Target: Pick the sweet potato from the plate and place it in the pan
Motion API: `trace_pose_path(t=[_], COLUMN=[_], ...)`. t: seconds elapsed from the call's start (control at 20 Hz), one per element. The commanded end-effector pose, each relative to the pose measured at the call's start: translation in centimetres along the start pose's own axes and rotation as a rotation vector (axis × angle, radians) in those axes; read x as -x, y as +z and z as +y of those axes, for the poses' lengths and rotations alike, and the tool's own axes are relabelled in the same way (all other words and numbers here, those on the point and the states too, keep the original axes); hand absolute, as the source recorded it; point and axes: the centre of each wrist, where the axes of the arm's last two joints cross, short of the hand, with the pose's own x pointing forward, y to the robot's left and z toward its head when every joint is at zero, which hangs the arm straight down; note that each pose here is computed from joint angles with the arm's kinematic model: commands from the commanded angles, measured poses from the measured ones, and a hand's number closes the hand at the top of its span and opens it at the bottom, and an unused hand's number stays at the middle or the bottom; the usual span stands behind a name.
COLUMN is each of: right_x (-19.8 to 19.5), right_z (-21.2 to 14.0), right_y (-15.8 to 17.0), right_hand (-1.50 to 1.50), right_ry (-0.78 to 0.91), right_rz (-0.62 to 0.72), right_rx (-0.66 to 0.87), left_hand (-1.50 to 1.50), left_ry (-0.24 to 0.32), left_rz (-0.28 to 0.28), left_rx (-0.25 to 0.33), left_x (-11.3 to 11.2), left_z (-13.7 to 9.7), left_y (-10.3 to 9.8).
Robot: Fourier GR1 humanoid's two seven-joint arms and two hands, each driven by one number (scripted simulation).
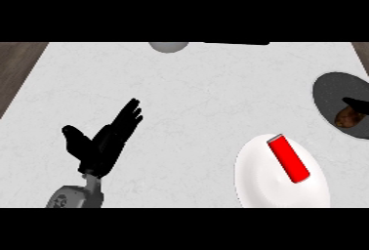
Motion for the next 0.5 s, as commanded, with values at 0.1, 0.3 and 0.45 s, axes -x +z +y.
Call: trace_pose_path(t=[0.1, 0.3, 0.45], right_x=[1.8, 4.1, 5.8], right_z=[-2.0, -4.1, -5.9], right_y=[-0.3, -0.2, 0.0], right_hand=[-1.5, -1.5, -1.5], right_ry=[-0.285, -0.392, -0.412], right_rz=[0.021, 0.072, 0.05], right_rx=[0.004, -0.047, -0.167], left_hand=[0.0, 0.0, 0.0], left_ry=[0.004, -0.004, 0.016], left_rz=[-0.006, -0.001, 0.014], left_rx=[-0.02, -0.013, -0.036], left_x=[-0.6, 0.4, 0.9], left_z=[0.6, 0.3, 1.4], left_y=[0.0, 0.9, 0.3])
